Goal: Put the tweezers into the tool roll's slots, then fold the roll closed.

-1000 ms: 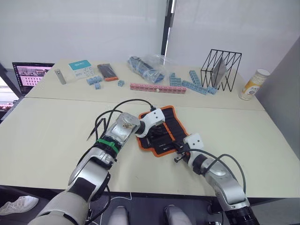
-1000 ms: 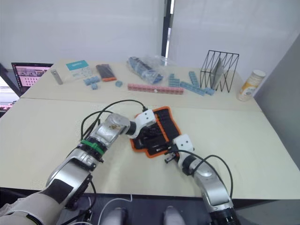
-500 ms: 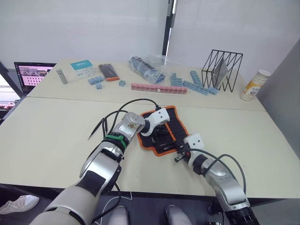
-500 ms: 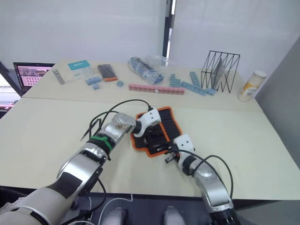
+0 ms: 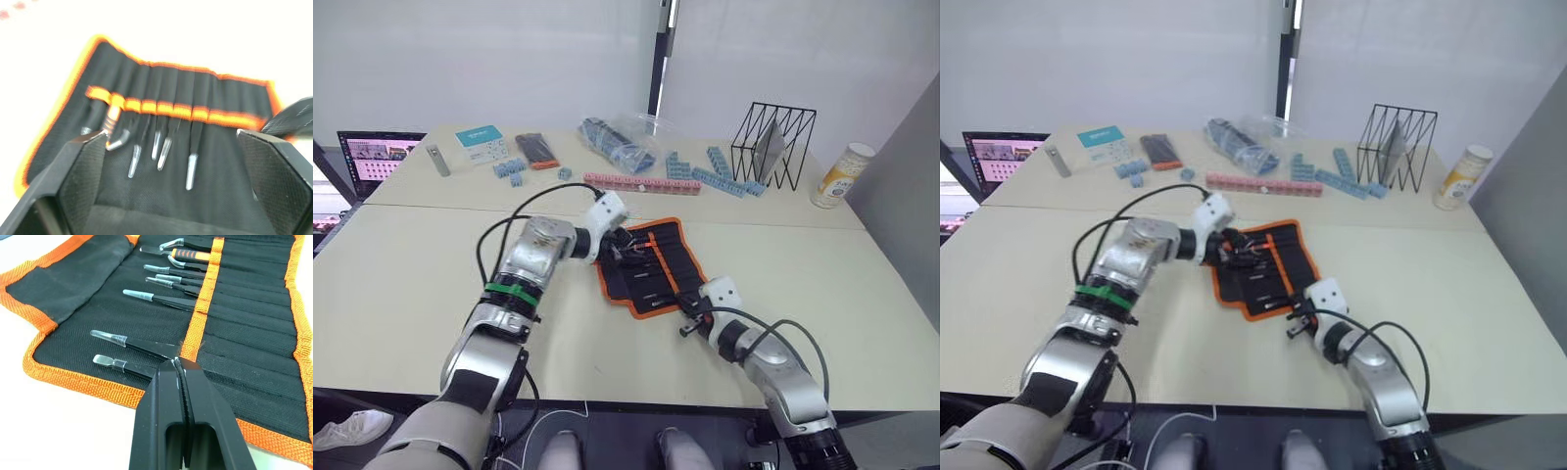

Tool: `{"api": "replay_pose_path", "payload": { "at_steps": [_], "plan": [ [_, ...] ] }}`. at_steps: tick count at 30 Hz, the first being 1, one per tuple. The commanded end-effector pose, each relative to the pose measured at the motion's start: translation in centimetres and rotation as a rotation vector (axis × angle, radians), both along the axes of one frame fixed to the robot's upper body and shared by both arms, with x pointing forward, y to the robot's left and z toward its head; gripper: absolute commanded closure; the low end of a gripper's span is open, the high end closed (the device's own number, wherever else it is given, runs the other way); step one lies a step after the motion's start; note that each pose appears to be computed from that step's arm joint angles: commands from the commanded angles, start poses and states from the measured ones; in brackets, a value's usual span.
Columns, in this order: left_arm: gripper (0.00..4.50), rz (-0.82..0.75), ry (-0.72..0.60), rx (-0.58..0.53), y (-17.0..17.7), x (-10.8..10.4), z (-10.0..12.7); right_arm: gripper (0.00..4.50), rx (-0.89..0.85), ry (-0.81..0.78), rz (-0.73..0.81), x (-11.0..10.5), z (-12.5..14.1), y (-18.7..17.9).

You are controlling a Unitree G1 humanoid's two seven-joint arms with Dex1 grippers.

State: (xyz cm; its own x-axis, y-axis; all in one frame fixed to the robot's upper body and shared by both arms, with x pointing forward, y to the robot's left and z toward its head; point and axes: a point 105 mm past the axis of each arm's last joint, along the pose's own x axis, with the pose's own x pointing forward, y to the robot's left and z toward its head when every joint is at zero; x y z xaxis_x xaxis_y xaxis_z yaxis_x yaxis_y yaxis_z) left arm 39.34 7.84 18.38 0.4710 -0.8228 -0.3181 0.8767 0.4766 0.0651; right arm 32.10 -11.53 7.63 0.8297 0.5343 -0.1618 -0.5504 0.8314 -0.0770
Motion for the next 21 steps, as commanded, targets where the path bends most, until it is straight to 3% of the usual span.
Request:
{"api": "replay_pose_path", "payload": {
  "at_steps": [1, 4, 7, 13, 21],
  "plan": [
    [0.04, 0.050, -0.081, -0.026, 1.4, -0.7, 2.0, 4.50, 0.011, -0.039, -0.029, 0.8, 1.3, -0.8],
    [0.04, 0.166, -0.124, 0.008, 4.2, -0.6, 1.5, 4.50, -0.003, -0.022, -0.030, 1.2, 0.7, -0.8],
    [0.04, 0.269, -0.211, -0.061, 6.9, -0.8, 1.7, 4.50, -0.015, -0.006, -0.023, 1.3, 0.1, -0.8],
    [0.04, 0.430, -0.129, -0.118, 12.9, -2.7, 0.3, 4.50, -0.034, 0.012, -0.012, 1.6, -0.6, -0.9],
    [0.04, 0.570, -0.158, -0.220, 20.1, -8.5, -1.4, 4.50, -0.045, 0.036, 0.017, 2.0, -1.4, -0.9]
  ]
}}
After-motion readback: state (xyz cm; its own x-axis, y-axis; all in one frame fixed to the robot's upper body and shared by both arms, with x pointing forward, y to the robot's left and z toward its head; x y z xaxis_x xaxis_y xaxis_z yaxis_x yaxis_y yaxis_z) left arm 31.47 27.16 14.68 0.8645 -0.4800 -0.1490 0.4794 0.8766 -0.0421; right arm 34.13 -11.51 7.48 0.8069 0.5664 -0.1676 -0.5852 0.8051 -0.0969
